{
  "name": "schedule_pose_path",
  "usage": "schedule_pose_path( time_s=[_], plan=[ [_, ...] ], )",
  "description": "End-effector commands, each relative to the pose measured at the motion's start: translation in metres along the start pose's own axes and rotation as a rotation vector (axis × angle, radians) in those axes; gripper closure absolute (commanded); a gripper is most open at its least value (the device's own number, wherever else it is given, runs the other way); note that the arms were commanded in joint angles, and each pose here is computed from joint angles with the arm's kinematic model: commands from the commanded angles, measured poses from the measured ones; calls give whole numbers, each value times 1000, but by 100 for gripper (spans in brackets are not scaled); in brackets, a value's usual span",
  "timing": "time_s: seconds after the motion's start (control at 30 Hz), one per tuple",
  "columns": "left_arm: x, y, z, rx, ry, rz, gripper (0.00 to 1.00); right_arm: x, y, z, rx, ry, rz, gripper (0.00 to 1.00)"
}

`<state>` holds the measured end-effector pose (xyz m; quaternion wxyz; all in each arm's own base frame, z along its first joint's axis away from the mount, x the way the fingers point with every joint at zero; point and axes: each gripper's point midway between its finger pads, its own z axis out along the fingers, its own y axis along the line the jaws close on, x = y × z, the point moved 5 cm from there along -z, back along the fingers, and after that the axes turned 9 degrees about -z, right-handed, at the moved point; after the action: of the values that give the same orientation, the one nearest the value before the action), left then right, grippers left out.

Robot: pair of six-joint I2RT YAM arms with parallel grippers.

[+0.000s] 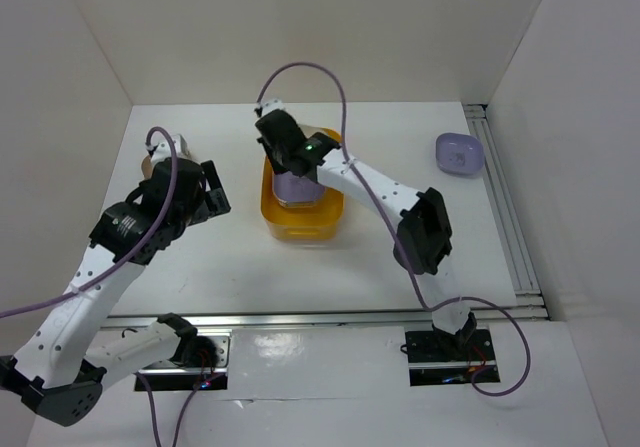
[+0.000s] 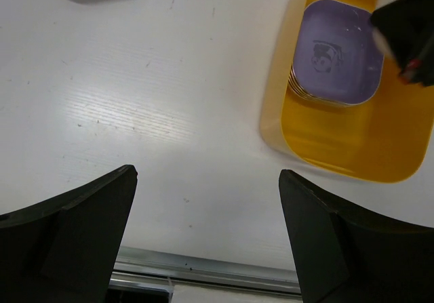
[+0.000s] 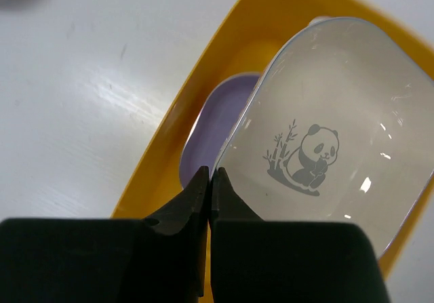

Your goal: Place the plates into the plastic bin on the countertop

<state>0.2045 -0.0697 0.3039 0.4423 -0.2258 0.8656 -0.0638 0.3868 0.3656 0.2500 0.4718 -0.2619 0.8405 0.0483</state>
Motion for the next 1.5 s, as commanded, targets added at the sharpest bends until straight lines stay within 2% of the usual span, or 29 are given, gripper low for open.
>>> schedule_pose_path(
  time_s=[0.0, 0.27, 0.3, 0.33, 0.43, 0.47, 0.53, 0.6, 0.63, 0.73, 0.83, 0.87, 0.9, 0.97, 1.0, 1.1, 1.13, 1.37, 1.47],
  plan=[
    [-13, 9, -13, -11, -49, -4, 1, 5, 12, -2, -14, 41, -50, 100],
    [-17, 16, -19, -30, -59, 8, 1, 36, 36, 14, -56, 100, -90, 100],
    [-17, 16, -19, -30, -59, 8, 1, 36, 36, 14, -56, 100, -90, 97],
    [-17, 16, -19, -30, -59, 8, 1, 36, 36, 14, -56, 100, -90, 89],
    [-16, 15, -20, -23, -53, 8, 1, 37, 36, 18, -43, 99, -91, 46],
    [-16, 15, -20, -23, -53, 8, 1, 34, 41, 13, -63, 89, -93, 38],
    [-16, 15, -20, -23, -53, 8, 1, 28, 40, 9, -64, 69, -85, 24],
    [-16, 15, -20, -23, -53, 8, 1, 15, 40, -4, -56, 32, -78, 21],
    [-16, 15, -20, -23, -53, 8, 1, 11, 43, -10, -64, 19, -79, 16],
    [-13, 13, -8, -47, -54, 5, 1, -17, 10, -36, 14, -68, -26, 13],
    [-2, 12, 9, -77, -18, -3, 1, -16, -67, -43, 62, -93, 85, 13],
    [-3, 11, 13, -70, -20, -26, 1, -5, -83, -46, 16, -76, 106, 12],
    [2, 8, 19, -70, -1, -33, 1, 4, -127, -41, 74, -63, 142, 12],
    [9, 10, 33, -76, 23, -46, 1, 25, -167, -36, 121, -38, 191, 12],
    [7, 6, 41, -67, 16, -73, 1, 35, -204, -34, 164, -28, 237, 12],
    [8, 8, 58, -78, 70, -148, 1, 65, -252, -19, 209, 26, 302, 12],
    [6, -2, 62, -30, 73, -161, 1, 77, -278, -15, 242, 39, 337, 12],
    [15, -2, 79, -17, 141, -141, 1, 144, -351, 26, 347, 163, 395, 13],
    [19, 3, 78, -9, 144, -129, 1, 174, -368, 39, 361, 219, 429, 14]
  ],
)
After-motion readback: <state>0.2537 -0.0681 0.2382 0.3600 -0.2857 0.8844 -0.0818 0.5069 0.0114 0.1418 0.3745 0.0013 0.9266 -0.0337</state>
